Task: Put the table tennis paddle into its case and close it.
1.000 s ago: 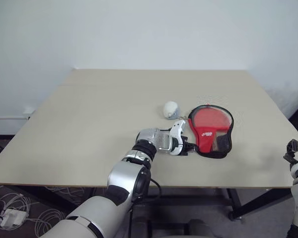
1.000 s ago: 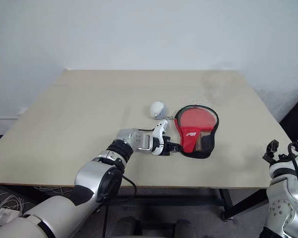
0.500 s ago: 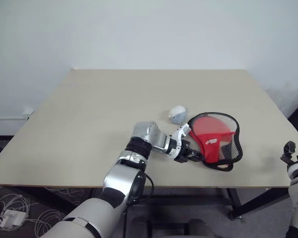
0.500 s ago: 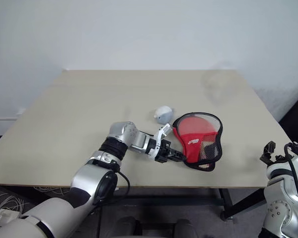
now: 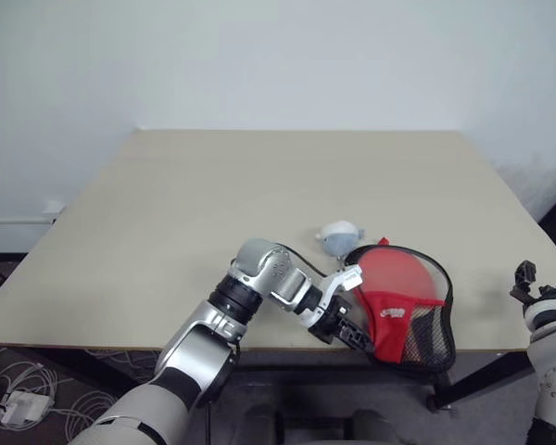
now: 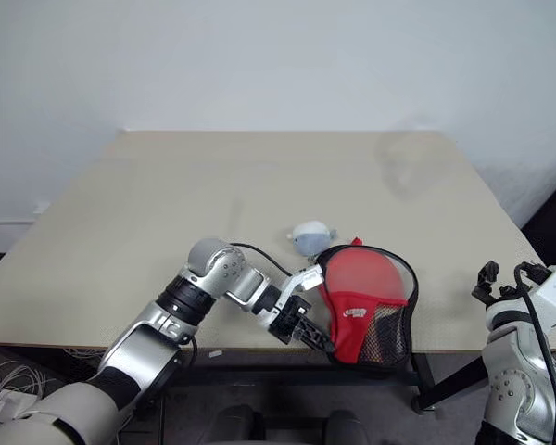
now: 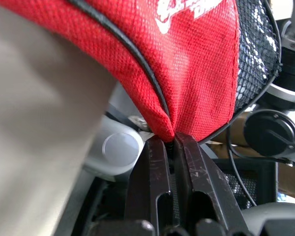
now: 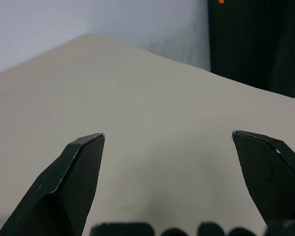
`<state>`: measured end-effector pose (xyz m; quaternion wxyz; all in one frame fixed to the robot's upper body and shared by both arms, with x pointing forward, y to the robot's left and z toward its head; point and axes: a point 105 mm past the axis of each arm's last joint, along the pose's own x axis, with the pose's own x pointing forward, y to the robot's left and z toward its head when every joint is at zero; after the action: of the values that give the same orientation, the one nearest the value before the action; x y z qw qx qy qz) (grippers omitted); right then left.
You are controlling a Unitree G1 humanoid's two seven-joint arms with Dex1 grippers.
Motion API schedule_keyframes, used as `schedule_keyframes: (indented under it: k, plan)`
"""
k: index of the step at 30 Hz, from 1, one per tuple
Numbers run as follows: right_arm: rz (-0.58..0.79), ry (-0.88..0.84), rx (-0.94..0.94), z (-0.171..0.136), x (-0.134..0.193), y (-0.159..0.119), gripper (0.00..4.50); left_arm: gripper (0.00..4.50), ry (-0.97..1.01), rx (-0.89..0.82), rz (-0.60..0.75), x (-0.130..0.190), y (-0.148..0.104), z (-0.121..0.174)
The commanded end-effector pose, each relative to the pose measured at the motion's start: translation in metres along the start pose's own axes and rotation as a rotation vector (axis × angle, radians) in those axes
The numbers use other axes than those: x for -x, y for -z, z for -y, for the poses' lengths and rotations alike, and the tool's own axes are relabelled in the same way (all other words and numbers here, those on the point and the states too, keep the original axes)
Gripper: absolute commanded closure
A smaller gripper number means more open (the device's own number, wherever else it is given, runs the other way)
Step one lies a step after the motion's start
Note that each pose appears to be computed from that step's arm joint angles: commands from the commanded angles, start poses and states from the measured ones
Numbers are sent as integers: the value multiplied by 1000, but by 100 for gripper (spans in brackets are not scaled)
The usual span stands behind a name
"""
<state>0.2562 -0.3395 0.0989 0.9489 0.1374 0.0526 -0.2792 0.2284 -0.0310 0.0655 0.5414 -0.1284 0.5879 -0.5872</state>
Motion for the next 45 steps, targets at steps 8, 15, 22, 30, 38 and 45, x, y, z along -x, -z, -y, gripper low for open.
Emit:
schedule_keyframes:
  k: [8, 15, 22, 30, 38, 45]
  plan:
    - [36, -12, 41, -4, -6, -16, 0, 446, -103, -21, 54, 4, -8, -5]
    - [28, -20, 55, -6, -8, -14, 0, 310, -101, -12, 105, 10, -15, -4]
    - [31, -23, 61, -6, -9, -16, 0, 279, -117, -25, 166, 20, -24, -5]
    - [54, -79, 66, -17, -9, -27, 0, 279, -173, -640, 473, 47, -66, 11]
    - [61, -128, 80, -31, -15, -35, 0, 279, -230, -950, 498, 4, -74, -6]
    - [63, -162, 90, -40, -17, -38, 0, 279, -320, -995, 461, -23, -64, -50]
